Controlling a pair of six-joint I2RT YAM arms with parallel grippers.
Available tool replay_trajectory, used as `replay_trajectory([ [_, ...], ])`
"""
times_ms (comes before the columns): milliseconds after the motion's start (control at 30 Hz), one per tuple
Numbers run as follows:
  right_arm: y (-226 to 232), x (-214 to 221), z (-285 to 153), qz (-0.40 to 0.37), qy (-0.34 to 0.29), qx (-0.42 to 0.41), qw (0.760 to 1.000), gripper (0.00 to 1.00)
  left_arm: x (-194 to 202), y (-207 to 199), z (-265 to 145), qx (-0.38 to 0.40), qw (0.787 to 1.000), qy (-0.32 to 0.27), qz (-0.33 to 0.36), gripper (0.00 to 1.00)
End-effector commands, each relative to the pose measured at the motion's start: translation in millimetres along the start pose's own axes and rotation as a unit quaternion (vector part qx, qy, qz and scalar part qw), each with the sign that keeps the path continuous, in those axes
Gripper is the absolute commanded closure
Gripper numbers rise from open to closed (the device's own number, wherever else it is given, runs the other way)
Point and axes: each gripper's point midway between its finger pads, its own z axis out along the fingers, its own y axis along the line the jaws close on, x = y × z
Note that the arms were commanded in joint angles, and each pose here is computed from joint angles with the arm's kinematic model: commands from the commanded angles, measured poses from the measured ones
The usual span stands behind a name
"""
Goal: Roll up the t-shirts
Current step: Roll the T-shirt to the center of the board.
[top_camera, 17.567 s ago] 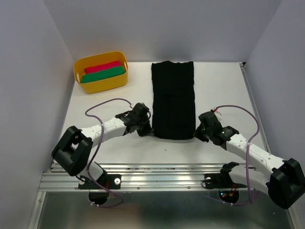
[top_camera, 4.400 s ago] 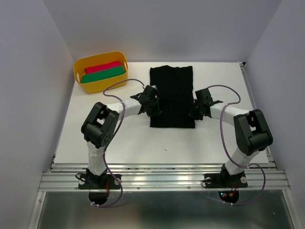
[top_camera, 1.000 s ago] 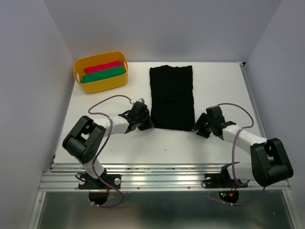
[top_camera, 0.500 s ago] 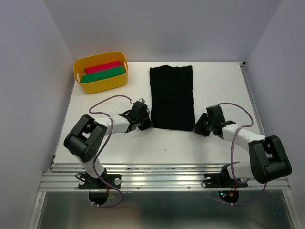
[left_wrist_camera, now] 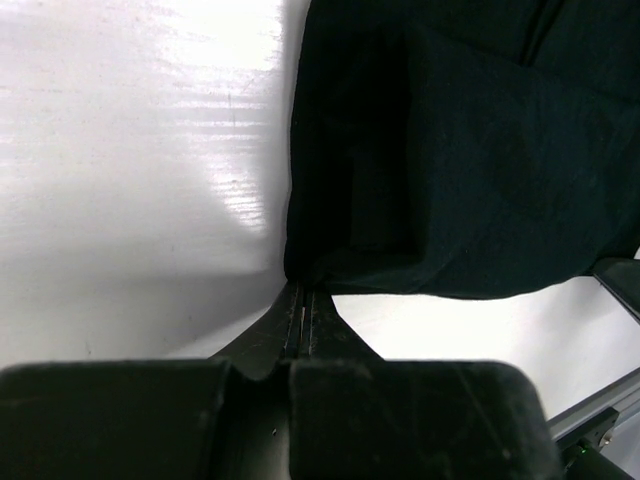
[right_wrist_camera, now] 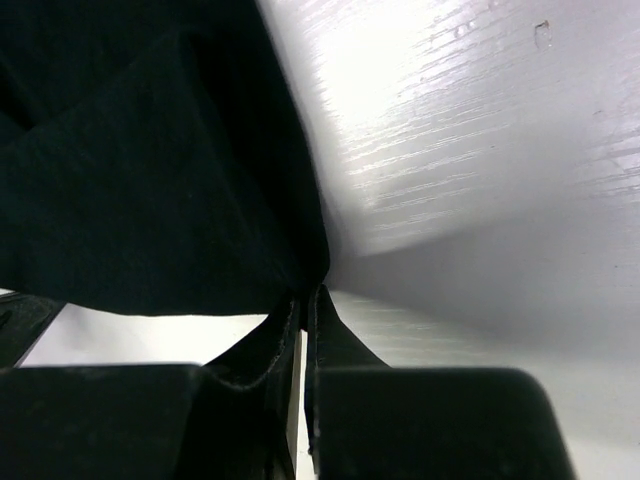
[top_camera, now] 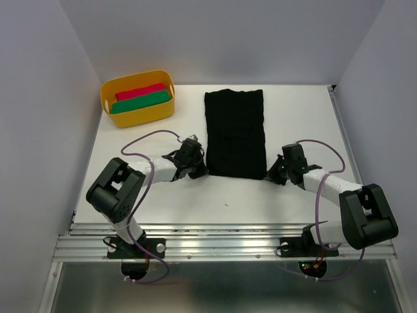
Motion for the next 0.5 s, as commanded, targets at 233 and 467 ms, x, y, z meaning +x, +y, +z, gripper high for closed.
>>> replay_trajectory([
  [233,22.1,-6.4,-28.6,-0.024,-0.007,-0.048,0.999,0.99,0.6,3.5,-38.0,-0.002,1.000,-0.009,0.009,1.00],
  [467,18.0,8.2,-44.6,-0.017,0.010,-0.057,0.998,0.99,7.9,-0.2,-58.6,0.016,1.000,-0.005,0.002,1.00],
])
